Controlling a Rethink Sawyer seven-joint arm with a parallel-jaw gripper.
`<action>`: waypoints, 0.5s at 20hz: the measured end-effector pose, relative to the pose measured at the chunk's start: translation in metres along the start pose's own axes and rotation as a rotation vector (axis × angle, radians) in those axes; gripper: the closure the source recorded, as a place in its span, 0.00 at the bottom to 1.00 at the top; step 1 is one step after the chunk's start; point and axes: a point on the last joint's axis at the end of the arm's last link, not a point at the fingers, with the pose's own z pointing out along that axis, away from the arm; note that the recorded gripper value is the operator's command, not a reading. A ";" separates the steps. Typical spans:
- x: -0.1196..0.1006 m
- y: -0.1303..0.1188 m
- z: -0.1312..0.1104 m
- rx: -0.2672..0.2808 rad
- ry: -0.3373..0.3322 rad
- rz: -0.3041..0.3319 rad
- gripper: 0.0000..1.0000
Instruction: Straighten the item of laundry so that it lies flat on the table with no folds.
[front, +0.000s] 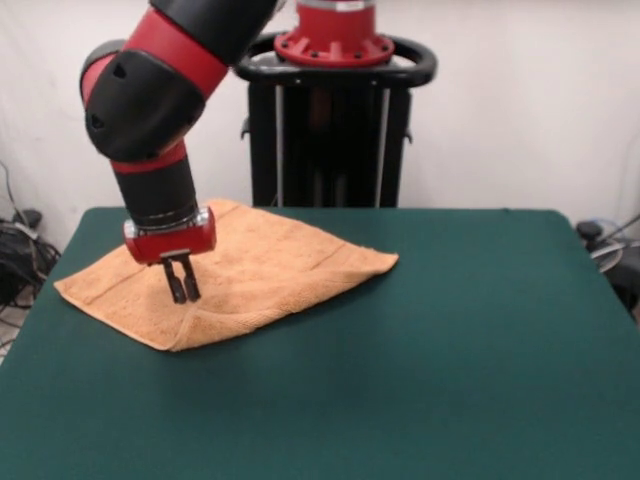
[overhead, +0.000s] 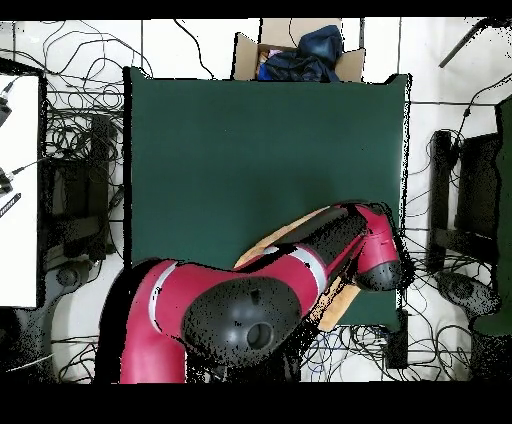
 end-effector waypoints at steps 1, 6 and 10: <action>0.000 -0.001 0.000 -0.004 -0.005 0.006 1.00; 0.000 -0.006 0.000 -0.018 -0.027 0.027 1.00; 0.000 -0.008 0.001 -0.029 -0.043 0.042 1.00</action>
